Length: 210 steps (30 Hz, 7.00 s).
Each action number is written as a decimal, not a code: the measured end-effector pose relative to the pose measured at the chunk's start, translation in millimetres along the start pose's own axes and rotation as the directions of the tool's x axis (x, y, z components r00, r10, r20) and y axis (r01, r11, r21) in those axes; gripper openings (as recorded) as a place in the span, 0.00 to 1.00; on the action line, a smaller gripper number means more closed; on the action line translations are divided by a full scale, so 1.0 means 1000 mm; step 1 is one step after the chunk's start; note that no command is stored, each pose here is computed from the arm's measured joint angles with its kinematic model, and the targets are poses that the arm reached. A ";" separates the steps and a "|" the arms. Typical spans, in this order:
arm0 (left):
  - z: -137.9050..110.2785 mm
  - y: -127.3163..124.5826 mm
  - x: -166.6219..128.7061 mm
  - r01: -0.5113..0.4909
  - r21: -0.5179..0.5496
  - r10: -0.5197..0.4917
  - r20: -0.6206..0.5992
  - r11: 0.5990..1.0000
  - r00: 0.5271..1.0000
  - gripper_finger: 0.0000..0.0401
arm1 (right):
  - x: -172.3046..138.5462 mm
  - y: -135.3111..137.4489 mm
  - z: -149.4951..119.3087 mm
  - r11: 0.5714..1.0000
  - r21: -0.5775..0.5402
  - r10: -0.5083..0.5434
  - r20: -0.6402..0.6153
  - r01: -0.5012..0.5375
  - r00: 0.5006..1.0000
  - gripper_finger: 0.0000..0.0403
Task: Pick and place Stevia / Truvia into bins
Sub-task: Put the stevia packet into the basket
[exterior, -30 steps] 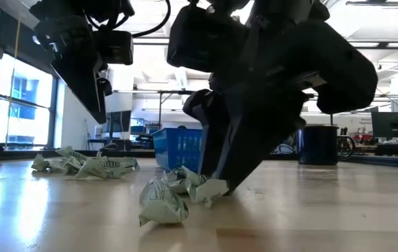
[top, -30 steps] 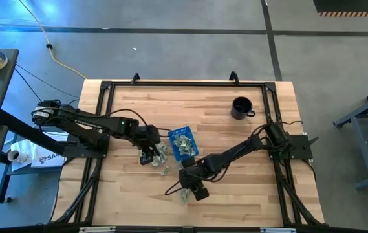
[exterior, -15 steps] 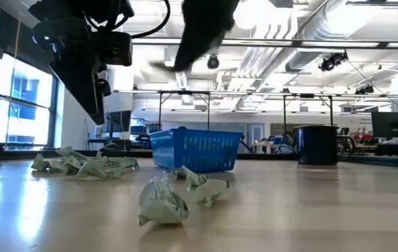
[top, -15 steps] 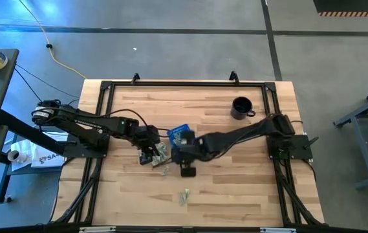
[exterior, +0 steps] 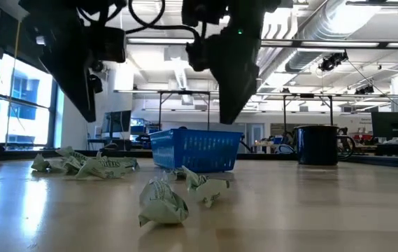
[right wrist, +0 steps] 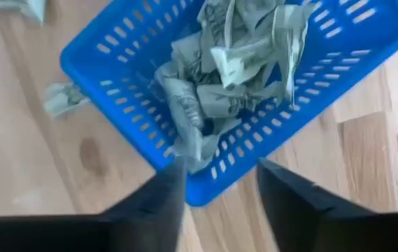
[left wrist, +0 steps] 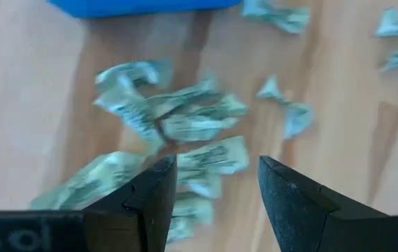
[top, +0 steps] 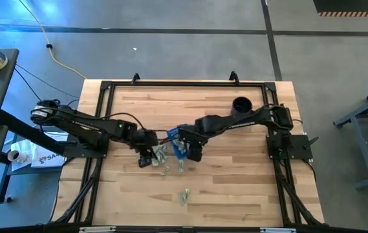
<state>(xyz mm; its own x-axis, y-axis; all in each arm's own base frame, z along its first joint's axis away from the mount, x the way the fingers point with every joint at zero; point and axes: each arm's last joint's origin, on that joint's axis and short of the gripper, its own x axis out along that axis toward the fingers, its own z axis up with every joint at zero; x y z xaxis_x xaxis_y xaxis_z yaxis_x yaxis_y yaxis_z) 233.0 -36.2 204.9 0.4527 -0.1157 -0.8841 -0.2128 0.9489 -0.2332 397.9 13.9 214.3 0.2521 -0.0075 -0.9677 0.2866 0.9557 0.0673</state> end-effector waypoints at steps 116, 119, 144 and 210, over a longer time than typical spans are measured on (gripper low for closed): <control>0.015 -0.196 0.011 -0.094 -0.753 0.230 0.078 0.651 0.970 0.56 | -0.019 0.099 -0.126 0.671 -0.732 0.445 0.272 -0.117 0.853 0.70; 0.004 -0.184 -0.010 -0.191 -0.758 0.359 0.060 0.624 0.931 0.56 | -0.005 0.108 -0.118 0.638 -0.761 0.506 0.295 -0.121 0.810 0.70; -0.072 -0.036 -0.022 -0.197 -0.802 0.358 0.023 0.564 0.933 0.56 | 0.079 0.152 -0.065 0.472 -0.880 0.369 0.154 -0.042 0.917 0.68; -0.059 0.025 0.019 -0.010 -0.806 0.185 0.124 0.592 0.975 0.56 | -0.005 0.006 -0.013 0.924 -0.337 -0.094 0.255 0.180 0.962 0.70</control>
<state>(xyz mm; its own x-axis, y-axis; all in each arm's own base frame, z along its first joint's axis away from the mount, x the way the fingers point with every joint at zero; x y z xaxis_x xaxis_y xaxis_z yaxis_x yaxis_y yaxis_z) 184.9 -32.1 158.8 0.5092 0.0996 -0.8549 -0.8284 0.3262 -0.4554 386.5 23.1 216.6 0.4513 -0.1725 -0.8755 -0.0015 0.9810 -0.1941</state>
